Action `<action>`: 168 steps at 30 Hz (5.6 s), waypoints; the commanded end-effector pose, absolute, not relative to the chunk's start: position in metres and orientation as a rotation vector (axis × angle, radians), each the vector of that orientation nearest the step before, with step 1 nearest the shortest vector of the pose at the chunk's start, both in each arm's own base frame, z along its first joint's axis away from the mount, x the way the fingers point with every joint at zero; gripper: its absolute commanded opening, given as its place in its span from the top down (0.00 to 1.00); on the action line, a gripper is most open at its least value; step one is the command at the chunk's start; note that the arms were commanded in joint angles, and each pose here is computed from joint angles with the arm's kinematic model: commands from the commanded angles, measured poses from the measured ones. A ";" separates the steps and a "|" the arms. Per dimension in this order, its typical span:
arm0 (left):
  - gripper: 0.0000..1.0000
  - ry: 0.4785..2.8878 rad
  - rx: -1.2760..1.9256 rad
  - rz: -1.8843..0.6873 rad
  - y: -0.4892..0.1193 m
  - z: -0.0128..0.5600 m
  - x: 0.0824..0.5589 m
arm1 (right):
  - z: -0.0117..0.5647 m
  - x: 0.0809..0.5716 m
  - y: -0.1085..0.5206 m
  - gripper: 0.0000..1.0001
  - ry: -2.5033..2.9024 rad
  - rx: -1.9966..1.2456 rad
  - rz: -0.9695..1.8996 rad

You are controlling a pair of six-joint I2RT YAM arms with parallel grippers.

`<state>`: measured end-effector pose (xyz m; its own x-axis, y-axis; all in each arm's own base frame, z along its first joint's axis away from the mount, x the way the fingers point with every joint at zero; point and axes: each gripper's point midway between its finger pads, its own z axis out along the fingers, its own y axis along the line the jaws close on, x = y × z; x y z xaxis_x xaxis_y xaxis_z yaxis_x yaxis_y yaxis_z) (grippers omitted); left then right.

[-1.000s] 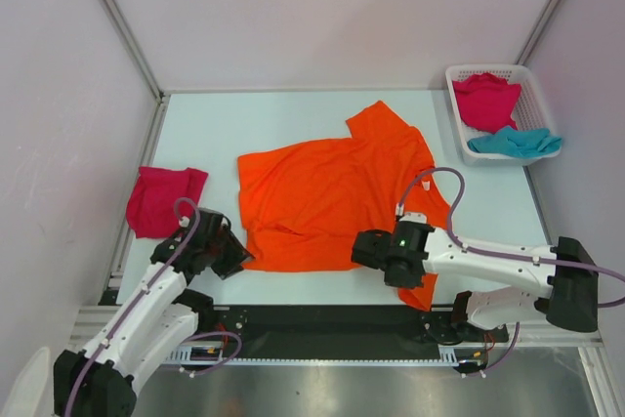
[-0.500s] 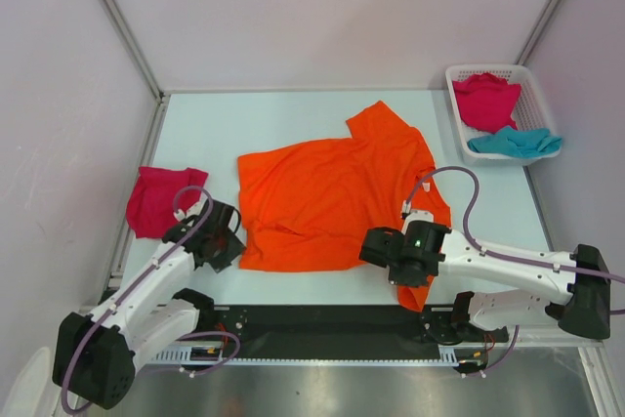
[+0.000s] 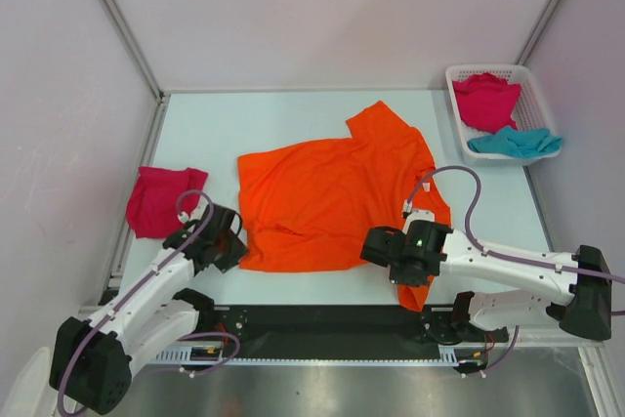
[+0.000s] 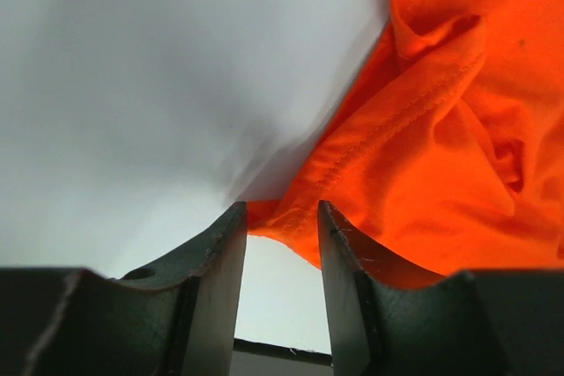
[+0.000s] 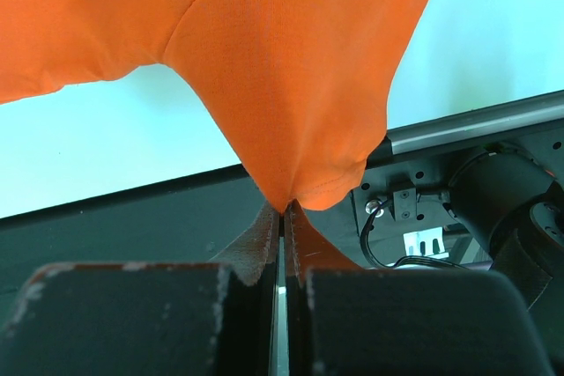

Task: Fold and stack the t-shirts
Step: Grap the side of the flattened tshirt closest away from the robot with both arms, then fold the flattened tshirt in 1/3 of the way

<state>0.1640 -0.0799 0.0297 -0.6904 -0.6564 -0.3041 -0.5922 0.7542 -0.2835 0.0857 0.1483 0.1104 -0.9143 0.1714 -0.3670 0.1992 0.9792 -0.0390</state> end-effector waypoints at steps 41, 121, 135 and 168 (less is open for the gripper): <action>1.00 2.386 -0.782 -0.549 -0.104 0.133 0.171 | 0.129 0.074 0.116 1.00 2.755 0.270 -0.238; 0.36 2.406 -0.713 -0.512 -0.089 0.116 0.277 | 0.081 0.253 0.096 0.54 2.777 0.268 -0.183; 0.36 2.403 -0.690 -0.515 -0.091 0.115 0.274 | 0.057 0.261 0.110 0.55 2.813 0.241 -0.194; 0.36 2.397 -0.664 -0.522 -0.092 0.117 0.277 | 0.119 0.346 0.038 1.00 2.476 0.450 -0.712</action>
